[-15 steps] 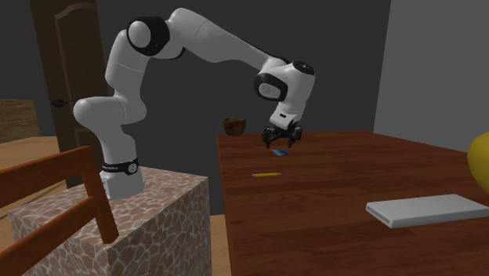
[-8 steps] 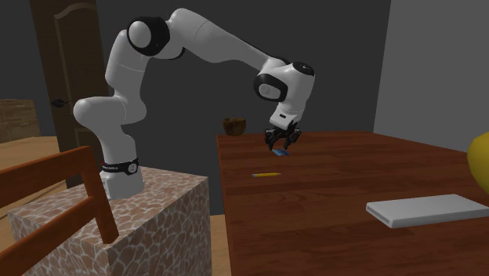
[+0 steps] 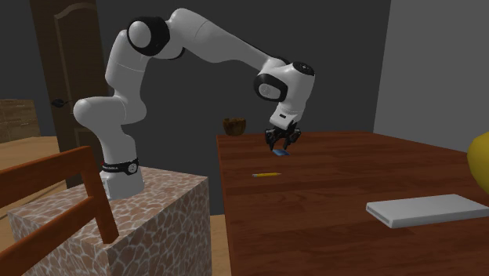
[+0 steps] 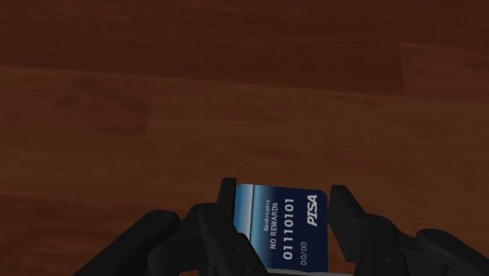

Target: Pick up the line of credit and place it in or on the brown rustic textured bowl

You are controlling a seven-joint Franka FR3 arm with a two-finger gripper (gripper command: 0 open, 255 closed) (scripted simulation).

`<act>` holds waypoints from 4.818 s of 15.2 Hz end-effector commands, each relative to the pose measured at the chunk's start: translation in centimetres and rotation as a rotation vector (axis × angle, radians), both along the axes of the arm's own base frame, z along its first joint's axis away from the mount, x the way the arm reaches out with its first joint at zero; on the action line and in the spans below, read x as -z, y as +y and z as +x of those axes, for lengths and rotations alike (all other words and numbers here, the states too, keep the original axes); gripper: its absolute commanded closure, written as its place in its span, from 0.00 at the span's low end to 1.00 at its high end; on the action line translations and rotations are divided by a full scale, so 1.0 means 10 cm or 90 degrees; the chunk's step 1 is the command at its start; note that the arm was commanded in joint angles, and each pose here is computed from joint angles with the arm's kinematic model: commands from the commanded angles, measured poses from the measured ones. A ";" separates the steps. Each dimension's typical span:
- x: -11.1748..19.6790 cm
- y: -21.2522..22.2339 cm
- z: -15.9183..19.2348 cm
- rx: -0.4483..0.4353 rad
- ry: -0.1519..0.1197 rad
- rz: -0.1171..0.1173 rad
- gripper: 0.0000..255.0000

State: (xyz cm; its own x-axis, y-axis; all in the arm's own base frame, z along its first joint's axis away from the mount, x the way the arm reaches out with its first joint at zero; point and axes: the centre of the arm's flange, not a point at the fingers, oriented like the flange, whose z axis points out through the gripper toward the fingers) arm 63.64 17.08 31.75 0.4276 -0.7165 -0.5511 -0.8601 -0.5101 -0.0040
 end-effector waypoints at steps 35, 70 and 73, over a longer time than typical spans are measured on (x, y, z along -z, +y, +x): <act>-1.71 0.09 -0.10 0.000 0.000 0.000 1.00; -1.67 2.76 -3.15 0.000 0.000 0.000 1.00; -1.52 2.76 -3.15 0.000 0.000 0.000 1.00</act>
